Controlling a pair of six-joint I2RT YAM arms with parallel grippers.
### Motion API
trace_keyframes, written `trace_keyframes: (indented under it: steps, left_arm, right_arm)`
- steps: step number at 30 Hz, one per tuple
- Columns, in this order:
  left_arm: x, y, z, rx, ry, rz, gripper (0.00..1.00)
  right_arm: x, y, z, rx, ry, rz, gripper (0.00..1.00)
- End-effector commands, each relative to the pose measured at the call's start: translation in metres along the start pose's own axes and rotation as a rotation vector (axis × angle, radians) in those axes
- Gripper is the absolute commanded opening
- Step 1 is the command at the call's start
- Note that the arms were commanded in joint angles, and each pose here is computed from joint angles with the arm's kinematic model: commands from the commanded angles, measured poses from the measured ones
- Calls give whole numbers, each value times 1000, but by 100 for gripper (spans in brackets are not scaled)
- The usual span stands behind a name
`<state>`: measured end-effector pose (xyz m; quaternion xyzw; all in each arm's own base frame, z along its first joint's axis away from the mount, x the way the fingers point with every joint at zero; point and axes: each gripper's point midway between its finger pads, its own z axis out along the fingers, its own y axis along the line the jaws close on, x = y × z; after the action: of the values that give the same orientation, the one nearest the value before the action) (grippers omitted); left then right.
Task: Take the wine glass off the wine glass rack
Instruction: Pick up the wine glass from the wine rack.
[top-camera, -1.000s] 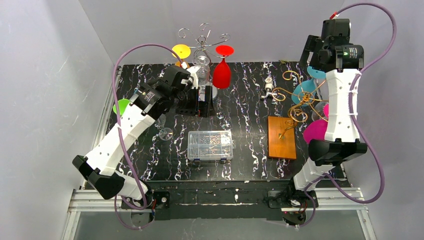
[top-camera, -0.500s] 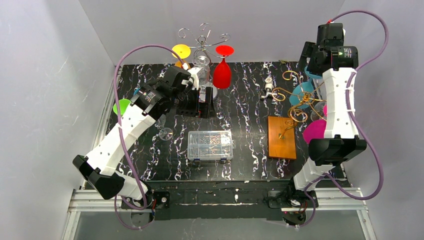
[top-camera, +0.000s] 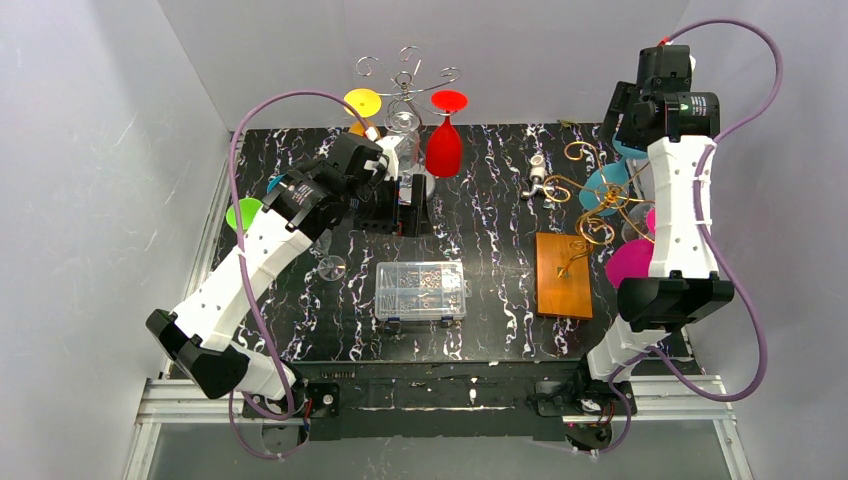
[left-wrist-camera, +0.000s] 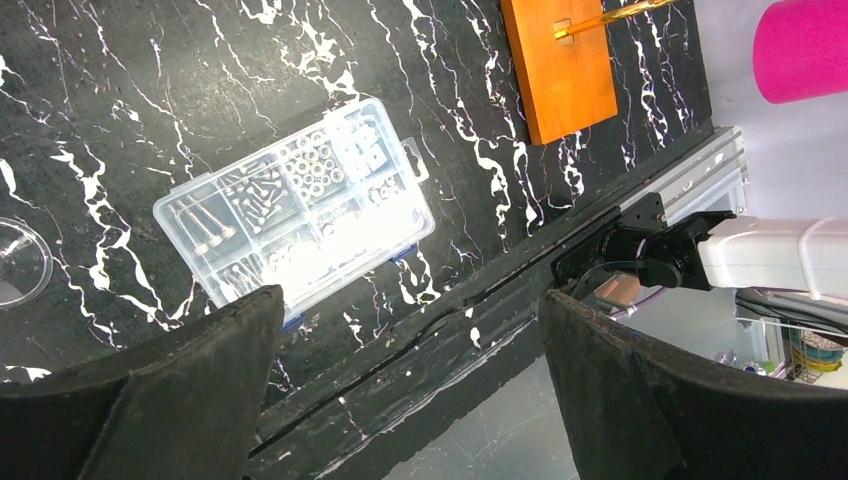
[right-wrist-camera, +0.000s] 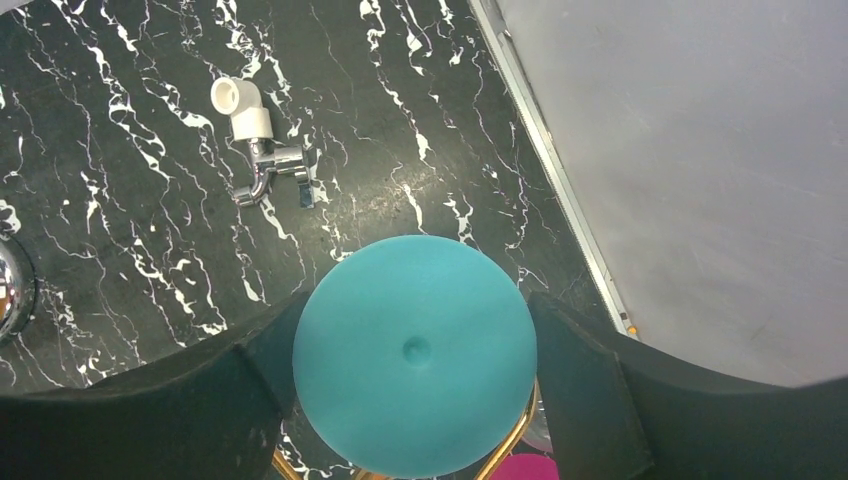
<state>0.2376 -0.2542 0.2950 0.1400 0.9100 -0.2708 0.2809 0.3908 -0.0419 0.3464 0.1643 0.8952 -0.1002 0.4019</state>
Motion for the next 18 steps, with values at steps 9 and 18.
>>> trace_keyframes:
  steps: [9,18]
  left_arm:
    - [3,-3,-3,20,-4,-2,98]
    - [5,-2,-2,19,-1,-5,98]
  right_arm:
    - [-32,-4,-29,-28,-128,56,76]
    - [-35,-15,-36,25,-137,57,75]
